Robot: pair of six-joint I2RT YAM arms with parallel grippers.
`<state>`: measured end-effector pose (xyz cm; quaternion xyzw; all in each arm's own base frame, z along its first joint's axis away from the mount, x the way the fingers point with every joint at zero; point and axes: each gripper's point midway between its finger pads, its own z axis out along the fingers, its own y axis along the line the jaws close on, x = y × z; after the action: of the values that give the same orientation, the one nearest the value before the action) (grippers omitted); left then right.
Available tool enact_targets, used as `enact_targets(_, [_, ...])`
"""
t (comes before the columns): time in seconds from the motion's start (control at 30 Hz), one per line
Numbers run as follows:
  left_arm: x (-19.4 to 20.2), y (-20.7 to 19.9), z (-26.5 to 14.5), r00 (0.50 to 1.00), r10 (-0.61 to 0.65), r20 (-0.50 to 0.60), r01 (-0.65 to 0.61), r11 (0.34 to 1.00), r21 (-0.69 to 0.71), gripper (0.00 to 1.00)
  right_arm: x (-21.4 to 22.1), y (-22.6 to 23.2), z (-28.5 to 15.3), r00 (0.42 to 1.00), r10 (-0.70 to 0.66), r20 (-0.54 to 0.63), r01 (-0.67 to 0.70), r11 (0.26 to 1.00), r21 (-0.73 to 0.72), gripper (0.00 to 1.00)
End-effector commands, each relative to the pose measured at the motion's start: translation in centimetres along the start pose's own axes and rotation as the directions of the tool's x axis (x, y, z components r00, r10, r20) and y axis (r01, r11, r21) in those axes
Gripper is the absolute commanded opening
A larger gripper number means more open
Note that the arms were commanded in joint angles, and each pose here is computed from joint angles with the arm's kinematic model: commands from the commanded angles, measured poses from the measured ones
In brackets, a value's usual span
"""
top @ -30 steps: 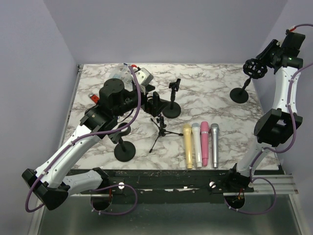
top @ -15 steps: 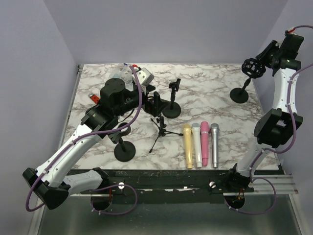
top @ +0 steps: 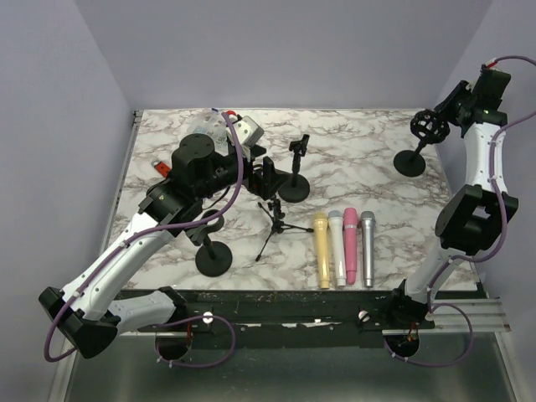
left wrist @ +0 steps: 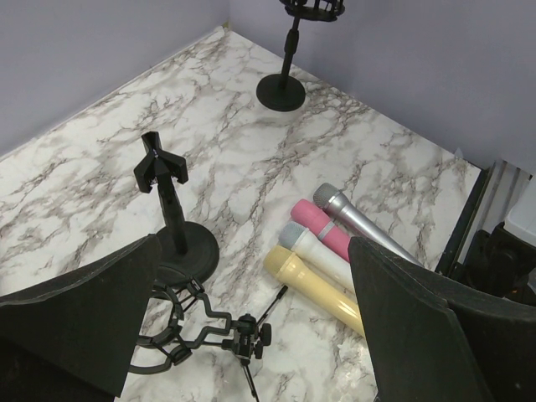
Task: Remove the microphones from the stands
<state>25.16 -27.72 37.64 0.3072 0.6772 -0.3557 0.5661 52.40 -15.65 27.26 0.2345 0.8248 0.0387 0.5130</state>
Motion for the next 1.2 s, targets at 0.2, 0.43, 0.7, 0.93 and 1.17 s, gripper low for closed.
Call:
enact_targets(0.2, [-0.3,-0.7,-0.1,1.000,0.010,0.012,-0.011,1.000,0.025,0.99,13.0,-5.2,2.3,0.930,0.055,-0.364,-0.002,0.990,0.144,0.30])
enact_targets(0.43, [-0.2,-0.6,-0.1,1.000,0.011,0.013,-0.012,1.000,0.022,0.99,15.3,-5.7,3.0,0.908,0.078,-0.412,-0.016,0.988,0.153,0.30])
enact_targets(0.7, [-0.3,-0.7,-0.2,1.000,0.013,0.015,-0.013,1.000,0.025,0.99,16.8,-6.5,2.9,0.908,0.087,-0.409,-0.014,0.984,0.178,0.30])
enact_targets(0.93, [-0.3,-0.7,-0.2,1.000,0.014,0.015,-0.015,1.000,0.022,0.99,13.1,-4.4,3.2,0.923,0.084,-0.376,-0.042,0.992,0.120,0.32])
enact_targets(1.17, [-0.3,-0.7,-0.2,1.000,0.013,0.015,-0.013,1.000,0.023,0.99,6.3,-2.1,0.4,0.974,0.063,-0.217,-0.039,0.993,0.116,0.56])
